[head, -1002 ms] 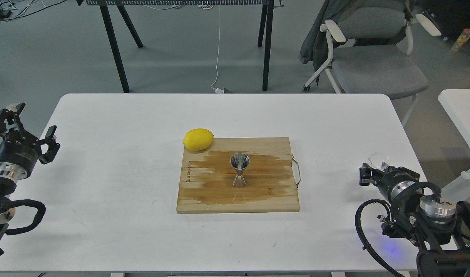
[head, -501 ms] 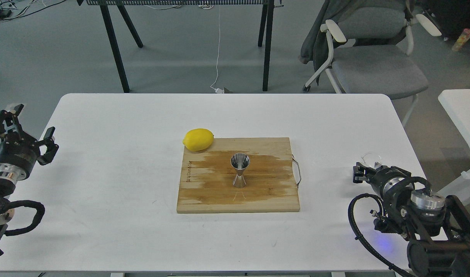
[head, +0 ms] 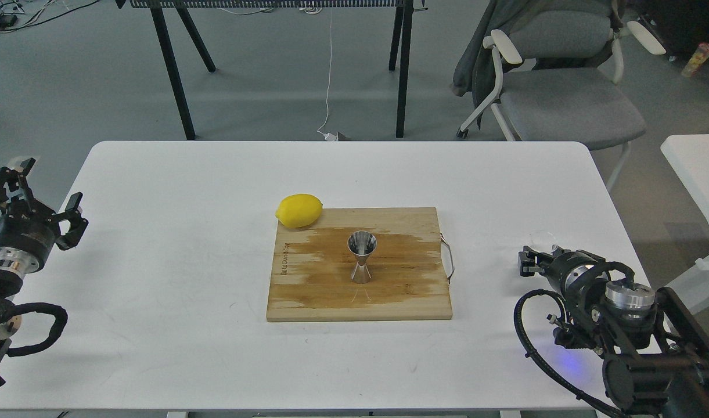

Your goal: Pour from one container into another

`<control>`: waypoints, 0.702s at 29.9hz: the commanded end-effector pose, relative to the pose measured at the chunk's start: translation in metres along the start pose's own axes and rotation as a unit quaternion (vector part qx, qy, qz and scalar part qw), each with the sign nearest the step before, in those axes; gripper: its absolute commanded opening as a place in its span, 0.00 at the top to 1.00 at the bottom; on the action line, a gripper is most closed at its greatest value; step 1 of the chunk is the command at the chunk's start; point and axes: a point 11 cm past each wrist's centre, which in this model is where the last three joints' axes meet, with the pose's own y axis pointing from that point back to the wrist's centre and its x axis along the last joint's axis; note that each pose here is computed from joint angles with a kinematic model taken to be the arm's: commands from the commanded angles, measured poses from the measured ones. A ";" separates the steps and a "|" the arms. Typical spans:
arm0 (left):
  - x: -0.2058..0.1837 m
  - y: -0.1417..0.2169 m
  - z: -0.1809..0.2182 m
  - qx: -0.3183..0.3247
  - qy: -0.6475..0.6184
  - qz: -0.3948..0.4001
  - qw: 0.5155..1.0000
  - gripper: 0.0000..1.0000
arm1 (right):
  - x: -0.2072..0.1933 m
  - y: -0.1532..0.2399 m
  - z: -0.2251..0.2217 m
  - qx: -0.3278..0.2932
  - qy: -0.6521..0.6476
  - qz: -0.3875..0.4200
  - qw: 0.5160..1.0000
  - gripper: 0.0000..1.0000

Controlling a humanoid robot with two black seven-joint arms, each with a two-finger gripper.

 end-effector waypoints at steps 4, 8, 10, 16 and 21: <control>0.000 0.000 0.000 0.000 0.000 0.000 1.000 0.05 | -0.001 0.002 0.003 -0.004 -0.002 -0.004 1.000 0.11; 0.000 0.000 0.000 0.000 0.000 0.001 1.000 0.05 | -0.005 0.006 -0.005 0.001 -0.008 -0.013 1.000 0.05; 0.001 0.001 0.000 0.001 0.000 0.001 1.000 0.05 | -0.006 0.009 -0.012 0.008 -0.007 -0.016 1.000 0.03; 0.002 0.001 0.001 -0.001 -0.001 0.003 1.000 0.04 | -0.029 0.026 -0.029 0.018 0.025 -0.052 0.998 0.01; 0.001 -0.001 0.004 -0.004 -0.001 0.002 1.000 0.03 | -0.059 0.052 -0.048 0.003 0.089 -0.089 0.992 0.01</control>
